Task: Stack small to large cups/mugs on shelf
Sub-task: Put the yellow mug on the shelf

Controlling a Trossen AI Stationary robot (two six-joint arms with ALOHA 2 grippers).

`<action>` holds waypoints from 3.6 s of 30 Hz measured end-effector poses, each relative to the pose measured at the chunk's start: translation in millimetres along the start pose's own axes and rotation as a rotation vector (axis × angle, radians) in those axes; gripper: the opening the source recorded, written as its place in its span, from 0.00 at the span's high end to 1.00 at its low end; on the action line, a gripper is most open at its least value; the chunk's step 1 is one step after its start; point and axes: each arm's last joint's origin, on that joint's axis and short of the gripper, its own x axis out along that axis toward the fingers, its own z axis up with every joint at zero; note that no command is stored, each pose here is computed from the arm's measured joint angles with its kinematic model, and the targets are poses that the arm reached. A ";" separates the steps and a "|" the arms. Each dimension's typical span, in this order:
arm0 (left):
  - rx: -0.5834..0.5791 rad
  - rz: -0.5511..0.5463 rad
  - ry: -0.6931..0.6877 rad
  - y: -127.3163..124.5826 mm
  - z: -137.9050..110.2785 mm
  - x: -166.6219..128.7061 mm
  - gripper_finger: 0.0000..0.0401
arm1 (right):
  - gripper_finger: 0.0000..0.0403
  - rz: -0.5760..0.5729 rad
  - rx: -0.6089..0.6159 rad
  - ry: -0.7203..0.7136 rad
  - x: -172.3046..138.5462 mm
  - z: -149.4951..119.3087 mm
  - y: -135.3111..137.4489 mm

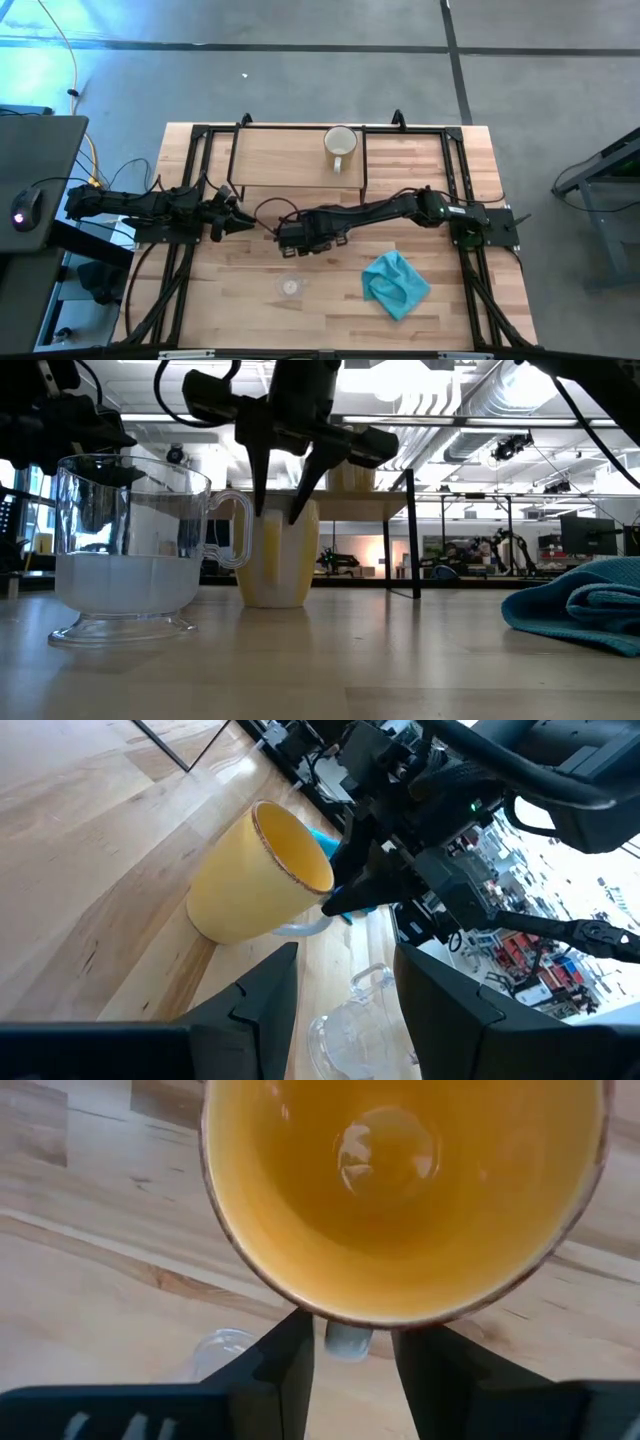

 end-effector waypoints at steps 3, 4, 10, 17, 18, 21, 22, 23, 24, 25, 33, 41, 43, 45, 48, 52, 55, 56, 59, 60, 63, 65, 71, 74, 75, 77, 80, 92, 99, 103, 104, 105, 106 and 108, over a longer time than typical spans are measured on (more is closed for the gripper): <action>0.000 0.000 0.000 0.0 0.0 0.0 0.62 | 0.68 0.013 -0.007 -0.012 0.0 -0.1 1.3; -0.001 0.000 0.000 0.0 0.0 0.0 0.62 | 0.68 0.025 -0.012 -0.015 -0.1 -0.3 2.6; -0.010 -0.003 0.003 -0.1 0.0 0.0 0.62 | 0.68 0.064 -0.038 -0.018 -0.4 -5.2 6.8; -0.015 -0.004 0.002 -0.1 0.0 0.0 0.62 | 0.68 0.064 -0.057 -0.017 -0.5 -7.7 7.0; -0.015 -0.004 0.002 -0.2 0.0 0.0 0.62 | 0.68 0.065 -0.059 -0.016 -0.7 -7.8 7.0; -0.015 -0.004 0.002 -0.2 0.0 0.0 0.62 | 0.68 0.067 -0.070 0.002 -0.7 -8.3 7.0; -0.015 -0.004 0.002 -0.1 0.0 0.0 0.62 | 0.68 0.068 -0.075 0.009 -0.7 -8.3 7.1; -0.015 -0.004 0.002 -0.1 0.0 0.0 0.62 | 0.68 0.068 -0.077 0.015 -0.7 -8.3 7.1; -0.016 -0.004 0.002 -0.2 0.0 0.0 0.62 | 0.68 0.069 -0.078 0.021 -0.8 -8.5 7.1; -0.016 -0.004 0.002 -0.1 0.0 0.0 0.62 | 0.68 0.072 -0.078 0.023 -0.9 -8.6 7.2; -0.016 -0.004 0.002 -0.2 0.0 0.0 0.62 | 0.68 0.155 -0.092 0.012 -2.4 -8.1 15.2; -0.016 -0.004 0.002 -0.2 0.0 0.0 0.62 | 0.69 0.198 -0.100 0.005 -3.1 -7.3 19.2; -0.015 -0.003 0.002 -0.2 0.0 0.0 0.62 | 0.69 0.212 -0.097 -0.010 -3.3 -5.8 20.7; -0.015 -0.003 0.002 -0.2 0.0 0.0 0.62 | 0.69 0.222 -0.099 -0.020 -3.5 -3.0 21.5; -0.015 -0.004 0.002 -0.2 0.0 0.0 0.62 | 0.69 0.227 -0.096 -0.022 -3.5 0.0 21.8; -0.015 -0.008 0.007 -0.3 -0.2 0.0 0.62 | 0.69 0.211 -0.107 0.014 -3.3 -6.9 20.3; -0.015 -0.008 0.007 -0.3 -0.2 0.0 0.62 | 0.69 0.148 -0.110 0.062 -2.5 -15.9 14.4; -0.015 -0.009 0.007 -0.3 -0.1 0.0 0.62 | 0.69 0.126 -0.111 0.075 -2.3 -18.1 12.3; -0.015 -0.006 0.005 -0.3 -0.1 0.0 0.62 | 0.69 0.089 -0.097 0.079 -2.0 -19.1 8.9; -0.015 -0.004 0.002 -0.2 0.0 0.0 0.62 | 0.69 0.092 -0.097 0.079 -2.0 -18.9 9.2; -0.007 0.002 -0.004 0.0 0.2 0.0 0.62 | 0.69 0.111 -0.098 0.060 -2.0 -15.6 11.0; -0.007 0.002 -0.004 0.0 0.2 0.0 0.62 | 0.69 0.117 -0.103 0.043 -2.0 -12.1 11.5; -0.007 0.002 -0.004 0.0 0.1 0.0 0.62 | 0.69 0.136 -0.110 0.019 -1.8 -1.4 12.7; -0.007 0.002 -0.003 0.0 0.1 0.0 0.62 | 0.69 0.147 -0.112 0.009 -1.8 3.7 13.4; -0.007 0.002 -0.003 0.0 0.1 0.0 0.62 | 0.69 0.150 -0.112 0.001 -1.8 5.6 13.6; -0.007 0.002 -0.003 0.0 0.1 0.0 0.62 | 0.69 0.156 -0.114 -0.004 -1.8 8.8 13.8; -0.007 0.002 -0.003 0.1 0.1 0.0 0.62 | 0.69 0.171 -0.123 -0.010 -2.0 11.9 15.0; -0.014 -0.026 0.023 -0.9 -0.5 0.0 0.62 | 0.69 0.275 -0.157 -0.100 -4.2 32.9 23.7; -0.021 -0.135 0.115 -5.2 -2.2 -0.5 0.62 | 0.69 0.421 -0.242 -0.113 -9.2 31.8 37.1; -0.059 -0.215 0.165 -9.2 -1.9 -1.2 0.62 | 0.69 0.519 -0.330 -0.083 -13.0 25.6 45.0; -0.065 -0.237 0.169 -10.6 -1.3 -1.4 0.62 | 0.69 0.545 -0.351 -0.077 -14.3 24.5 47.1; -0.068 -0.258 0.168 -12.2 -0.3 -1.7 0.62 | 0.69 0.568 -0.379 -0.075 -16.7 23.8 48.9; -0.066 -0.280 0.166 -13.8 0.6 -2.0 0.62 | 0.69 0.588 -0.408 -0.077 -20.1 22.8 50.8; -0.057 -0.311 0.155 -16.3 2.1 -2.4 0.62 | 0.69 0.636 -0.471 -0.093 -29.1 20.6 55.3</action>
